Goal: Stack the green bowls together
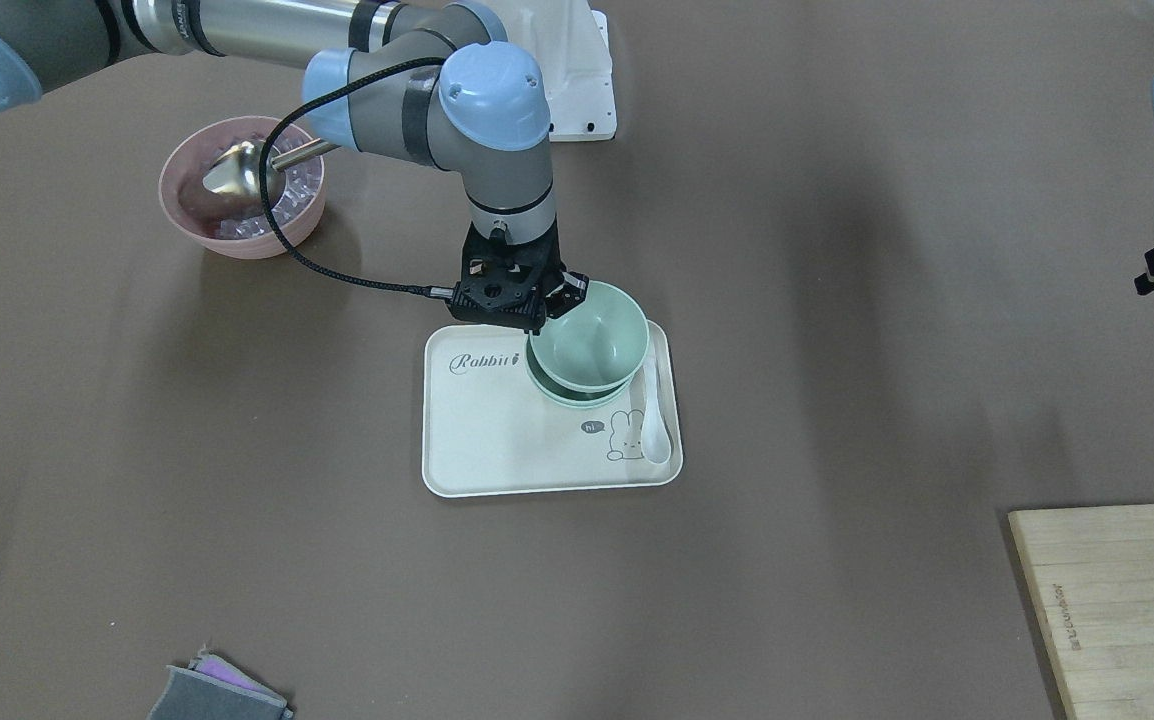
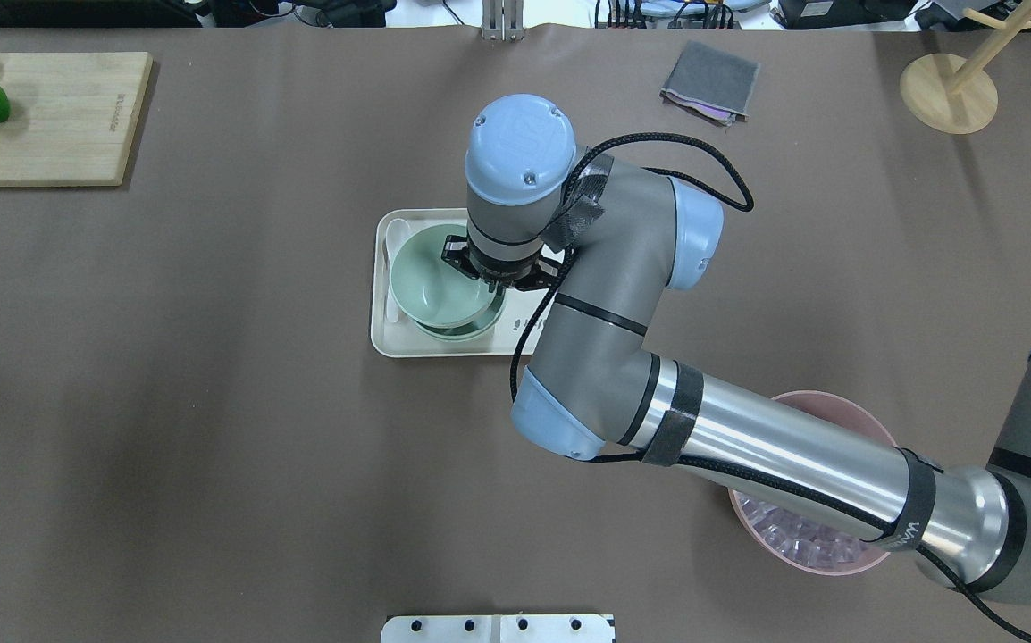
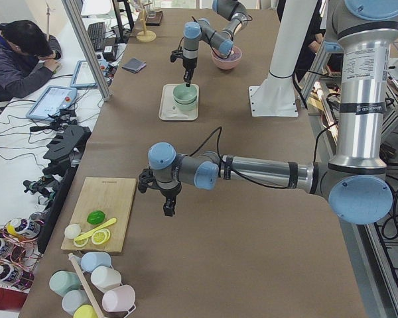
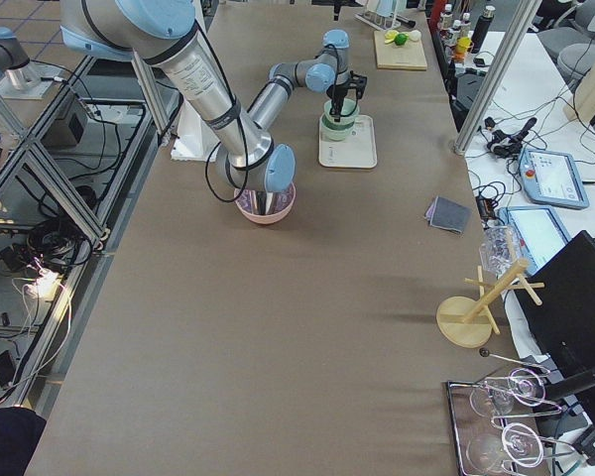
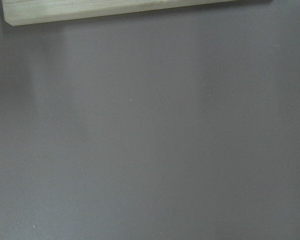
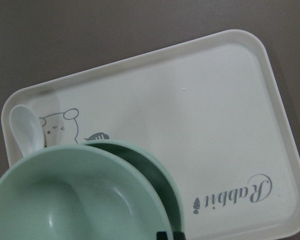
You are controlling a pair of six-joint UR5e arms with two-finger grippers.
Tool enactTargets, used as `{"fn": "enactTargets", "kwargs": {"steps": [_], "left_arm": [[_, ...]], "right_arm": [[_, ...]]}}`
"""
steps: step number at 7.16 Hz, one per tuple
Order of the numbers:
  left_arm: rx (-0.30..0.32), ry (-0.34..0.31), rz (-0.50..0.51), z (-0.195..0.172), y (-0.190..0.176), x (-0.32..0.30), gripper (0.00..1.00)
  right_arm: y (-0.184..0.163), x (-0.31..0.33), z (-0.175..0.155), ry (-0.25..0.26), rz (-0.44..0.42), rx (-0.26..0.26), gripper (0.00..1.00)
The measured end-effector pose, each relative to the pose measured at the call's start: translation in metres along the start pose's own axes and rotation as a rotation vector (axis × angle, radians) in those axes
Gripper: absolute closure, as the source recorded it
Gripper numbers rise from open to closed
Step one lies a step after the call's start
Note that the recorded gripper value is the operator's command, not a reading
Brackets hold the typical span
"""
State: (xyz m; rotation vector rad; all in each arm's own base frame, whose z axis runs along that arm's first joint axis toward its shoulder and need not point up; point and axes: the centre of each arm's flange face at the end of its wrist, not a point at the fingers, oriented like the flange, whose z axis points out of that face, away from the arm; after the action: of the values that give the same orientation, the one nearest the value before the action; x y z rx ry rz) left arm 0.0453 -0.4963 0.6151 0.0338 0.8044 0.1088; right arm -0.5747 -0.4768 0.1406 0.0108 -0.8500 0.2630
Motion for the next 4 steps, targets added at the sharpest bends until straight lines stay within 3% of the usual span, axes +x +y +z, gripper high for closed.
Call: {"fn": "enactTargets", "kwargs": {"steps": [4], "left_arm": [[0.001, 0.0, 0.0, -0.0005, 0.0003, -0.0001, 0.02]], "right_arm": [[0.0016, 0.0074, 0.0121, 0.021, -0.005, 0.017, 1.0]]}}
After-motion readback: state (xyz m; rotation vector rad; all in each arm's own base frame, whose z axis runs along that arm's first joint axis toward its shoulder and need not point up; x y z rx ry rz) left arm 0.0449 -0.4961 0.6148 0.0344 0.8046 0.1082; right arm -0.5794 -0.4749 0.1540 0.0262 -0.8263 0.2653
